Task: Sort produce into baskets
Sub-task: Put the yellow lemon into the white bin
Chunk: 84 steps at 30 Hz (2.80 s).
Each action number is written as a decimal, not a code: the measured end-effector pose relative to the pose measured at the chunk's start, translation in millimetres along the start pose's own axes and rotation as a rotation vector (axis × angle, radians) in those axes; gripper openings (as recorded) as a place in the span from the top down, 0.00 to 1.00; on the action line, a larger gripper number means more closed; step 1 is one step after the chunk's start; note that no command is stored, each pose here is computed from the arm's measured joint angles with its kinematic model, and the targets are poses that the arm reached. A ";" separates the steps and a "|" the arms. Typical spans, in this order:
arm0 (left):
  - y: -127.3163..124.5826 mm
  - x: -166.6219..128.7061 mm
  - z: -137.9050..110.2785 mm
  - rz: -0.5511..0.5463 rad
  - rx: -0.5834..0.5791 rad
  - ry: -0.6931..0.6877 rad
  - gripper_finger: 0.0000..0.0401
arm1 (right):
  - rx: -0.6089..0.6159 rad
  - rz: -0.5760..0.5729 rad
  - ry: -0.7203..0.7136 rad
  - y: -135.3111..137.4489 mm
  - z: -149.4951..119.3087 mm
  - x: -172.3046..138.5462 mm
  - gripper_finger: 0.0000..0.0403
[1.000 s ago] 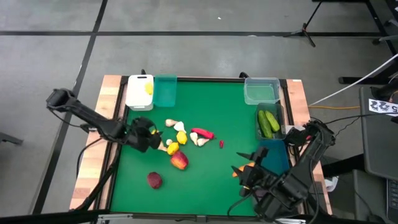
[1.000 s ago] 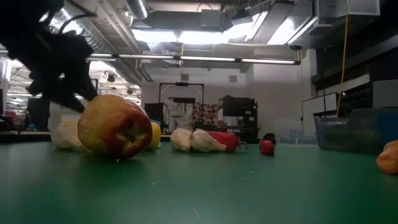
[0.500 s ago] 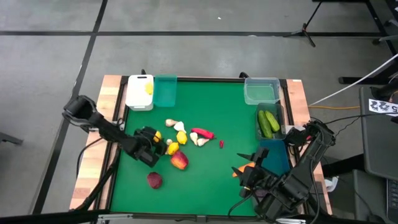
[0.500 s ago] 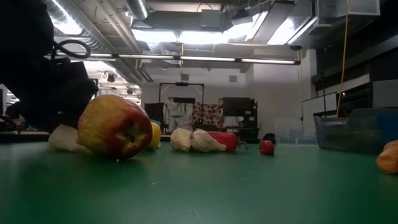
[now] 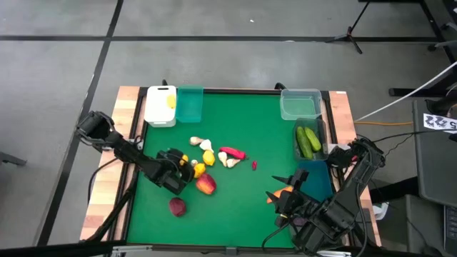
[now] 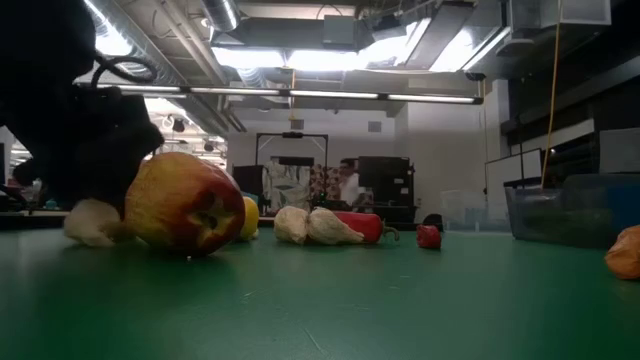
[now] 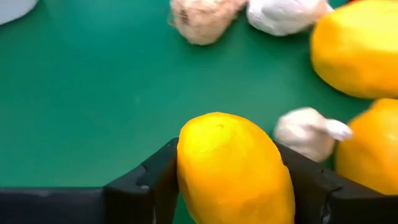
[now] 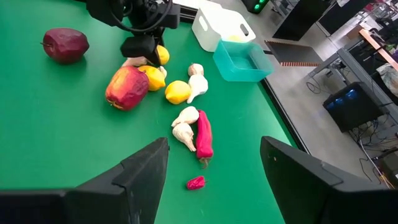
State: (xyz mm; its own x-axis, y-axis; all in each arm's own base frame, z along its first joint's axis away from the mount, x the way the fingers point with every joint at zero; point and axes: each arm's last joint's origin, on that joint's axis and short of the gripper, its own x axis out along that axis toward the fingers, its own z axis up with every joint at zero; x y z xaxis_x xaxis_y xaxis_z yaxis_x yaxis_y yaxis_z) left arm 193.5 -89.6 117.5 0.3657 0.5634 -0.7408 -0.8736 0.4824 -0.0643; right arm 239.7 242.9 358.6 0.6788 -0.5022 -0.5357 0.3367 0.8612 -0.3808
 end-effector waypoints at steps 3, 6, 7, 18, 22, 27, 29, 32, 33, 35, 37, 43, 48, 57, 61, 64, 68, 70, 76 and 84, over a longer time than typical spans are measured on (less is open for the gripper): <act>-5.9 -2.0 4.3 -0.011 0.002 -0.002 0.50 | 0.000 0.000 0.000 0.0 0.0 0.0 0.36; -9.8 -2.5 12.6 0.010 0.022 -0.020 0.47 | 0.000 0.000 0.000 0.0 0.0 0.0 0.36; -11.2 -2.9 16.2 0.021 0.027 -0.025 0.46 | 0.000 0.000 0.000 0.0 0.0 0.0 0.36; -32.6 -7.9 61.1 0.084 0.133 -0.134 0.45 | 0.000 0.000 0.000 -0.1 0.0 -0.1 0.36; -47.6 -11.7 74.1 0.028 0.154 -0.183 0.44 | 0.000 -0.001 -0.001 -0.2 0.0 -0.1 0.36; -78.1 -26.2 96.4 -0.131 0.173 -0.264 0.44 | 0.025 -0.104 -0.150 -3.7 4.0 -0.6 0.36; -90.3 -37.9 106.4 -0.225 0.185 -0.324 0.44 | 0.039 -0.149 -0.223 -5.1 6.0 -1.1 0.36; -101.8 -60.6 119.9 -0.364 0.223 -0.435 0.44 | 0.063 -0.176 -0.272 -6.0 7.3 -1.6 0.36; -104.2 -68.0 124.1 -0.406 0.237 -0.470 0.44 | 0.068 -0.175 -0.273 -6.1 7.3 -1.7 0.36; -105.9 -80.7 129.9 -0.476 0.272 -0.516 0.44 | 0.071 -0.175 -0.273 -5.6 6.9 -1.3 0.36; -107.2 -91.7 135.1 -0.558 0.276 -0.548 0.44 | 0.081 -0.197 -0.295 -3.7 4.1 2.8 0.36; -111.3 -111.2 142.0 -0.739 0.393 -0.641 0.44 | 0.184 -0.275 -0.420 2.6 -13.1 23.2 0.36; -114.0 -113.1 141.5 -0.814 0.492 -0.663 0.44 | 0.325 -0.287 -0.452 -0.2 -14.2 36.6 0.36; -116.2 -119.6 148.1 -0.862 0.592 -0.793 0.44 | 0.514 -0.284 -0.467 -5.8 2.4 45.0 0.40; -115.2 -114.3 150.9 -0.818 0.658 -0.810 0.44 | 0.590 -0.206 -0.317 -8.5 25.2 46.5 0.46; -113.9 -108.0 152.1 -0.777 0.709 -0.796 0.44 | 0.524 -0.028 -0.127 -9.0 45.1 44.4 0.51; -111.4 -96.6 153.8 -0.711 0.794 -0.765 0.44 | 0.409 0.190 -0.006 -20.1 69.6 45.1 0.54; -110.3 -90.1 155.1 -0.680 0.816 -0.742 0.44 | 0.422 0.220 0.017 -29.7 78.3 51.1 0.55; -105.3 -72.2 152.5 -0.607 0.896 -0.649 0.44 | 0.412 0.162 0.136 -54.0 81.3 86.7 0.49; -101.5 -65.6 145.7 -0.551 0.942 -0.630 0.44 | 0.539 0.117 0.280 -63.7 65.8 150.3 0.25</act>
State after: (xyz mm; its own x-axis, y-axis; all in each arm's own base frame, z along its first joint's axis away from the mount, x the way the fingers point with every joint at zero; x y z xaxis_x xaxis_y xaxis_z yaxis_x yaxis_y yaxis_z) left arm 305.0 -77.7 270.0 0.9241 0.2316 -0.3040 -0.0839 0.8990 0.4299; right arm 363.3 117.7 351.9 0.5590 -0.3405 -0.7560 0.6019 0.7938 0.0876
